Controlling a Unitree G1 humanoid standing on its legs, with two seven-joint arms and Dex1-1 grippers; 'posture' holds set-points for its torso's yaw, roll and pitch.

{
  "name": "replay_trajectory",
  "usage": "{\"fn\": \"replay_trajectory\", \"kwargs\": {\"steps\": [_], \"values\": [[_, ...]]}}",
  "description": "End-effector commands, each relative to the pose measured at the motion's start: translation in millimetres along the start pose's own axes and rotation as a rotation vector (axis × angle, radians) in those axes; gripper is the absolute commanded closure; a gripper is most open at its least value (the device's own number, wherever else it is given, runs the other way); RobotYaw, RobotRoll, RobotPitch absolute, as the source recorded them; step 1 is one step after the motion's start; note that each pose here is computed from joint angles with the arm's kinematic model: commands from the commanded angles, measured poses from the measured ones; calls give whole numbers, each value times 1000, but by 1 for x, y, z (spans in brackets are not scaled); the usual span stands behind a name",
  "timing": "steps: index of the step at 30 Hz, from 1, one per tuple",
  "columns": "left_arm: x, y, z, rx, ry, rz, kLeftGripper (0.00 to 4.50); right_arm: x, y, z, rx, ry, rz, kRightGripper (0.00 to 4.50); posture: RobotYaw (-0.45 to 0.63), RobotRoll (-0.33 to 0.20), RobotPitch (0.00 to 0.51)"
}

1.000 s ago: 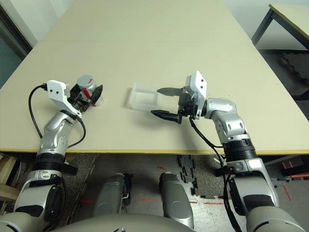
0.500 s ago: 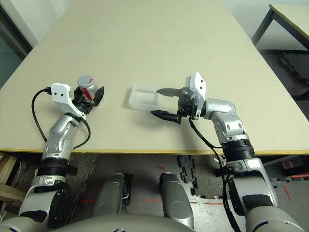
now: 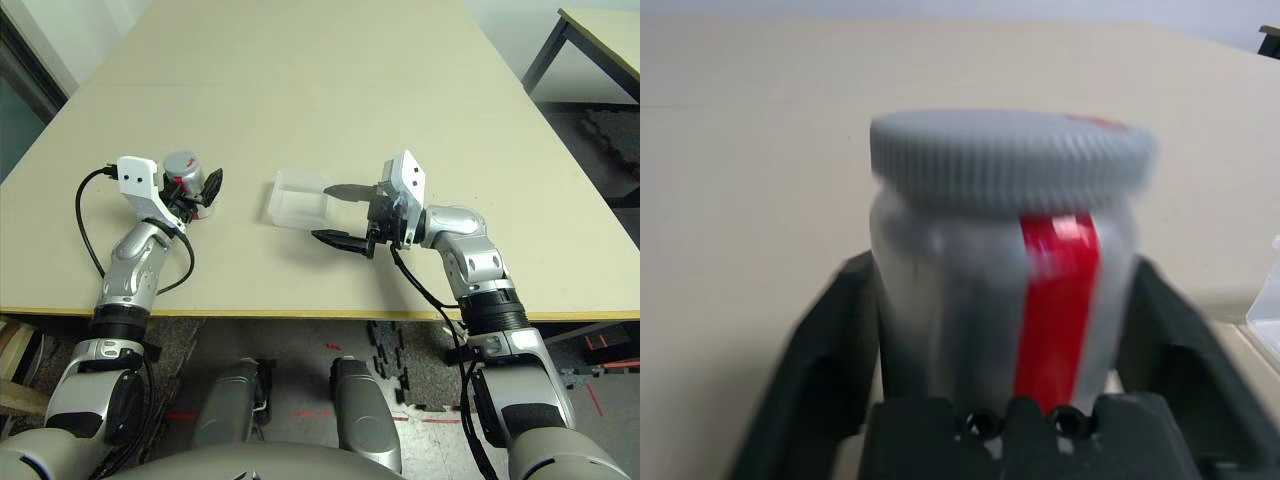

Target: Pour the medicine from the bottle into the box.

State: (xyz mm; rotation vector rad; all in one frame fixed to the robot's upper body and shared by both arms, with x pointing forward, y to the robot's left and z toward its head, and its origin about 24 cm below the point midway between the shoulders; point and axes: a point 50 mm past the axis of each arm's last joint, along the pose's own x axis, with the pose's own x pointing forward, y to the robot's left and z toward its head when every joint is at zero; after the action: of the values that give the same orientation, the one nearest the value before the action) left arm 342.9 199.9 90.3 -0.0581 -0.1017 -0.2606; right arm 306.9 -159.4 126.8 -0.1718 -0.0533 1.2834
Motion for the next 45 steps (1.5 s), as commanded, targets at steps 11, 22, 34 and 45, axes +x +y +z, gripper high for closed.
{"fn": "replay_trajectory", "kwargs": {"steps": [11, 22, 34, 45], "values": [[-4, -5, 3, -6, -8, -85, 1702, 4, 2, 3, -7, 0, 5, 0, -77, 0, 125], [-16, -18, 38, -177, 35, -491, 1702, 7, -6, 18, 63, -66, -8, 0, -85, 0, 119], [-7, -37, 41, -158, -32, -638, 1702, 17, -19, 47, 180, -99, 56, 0, -102, 0, 94], [-4, -52, 27, -69, -43, -711, 1702, 50, -29, 67, 186, -56, 99, 0, -105, 0, 79]]}}
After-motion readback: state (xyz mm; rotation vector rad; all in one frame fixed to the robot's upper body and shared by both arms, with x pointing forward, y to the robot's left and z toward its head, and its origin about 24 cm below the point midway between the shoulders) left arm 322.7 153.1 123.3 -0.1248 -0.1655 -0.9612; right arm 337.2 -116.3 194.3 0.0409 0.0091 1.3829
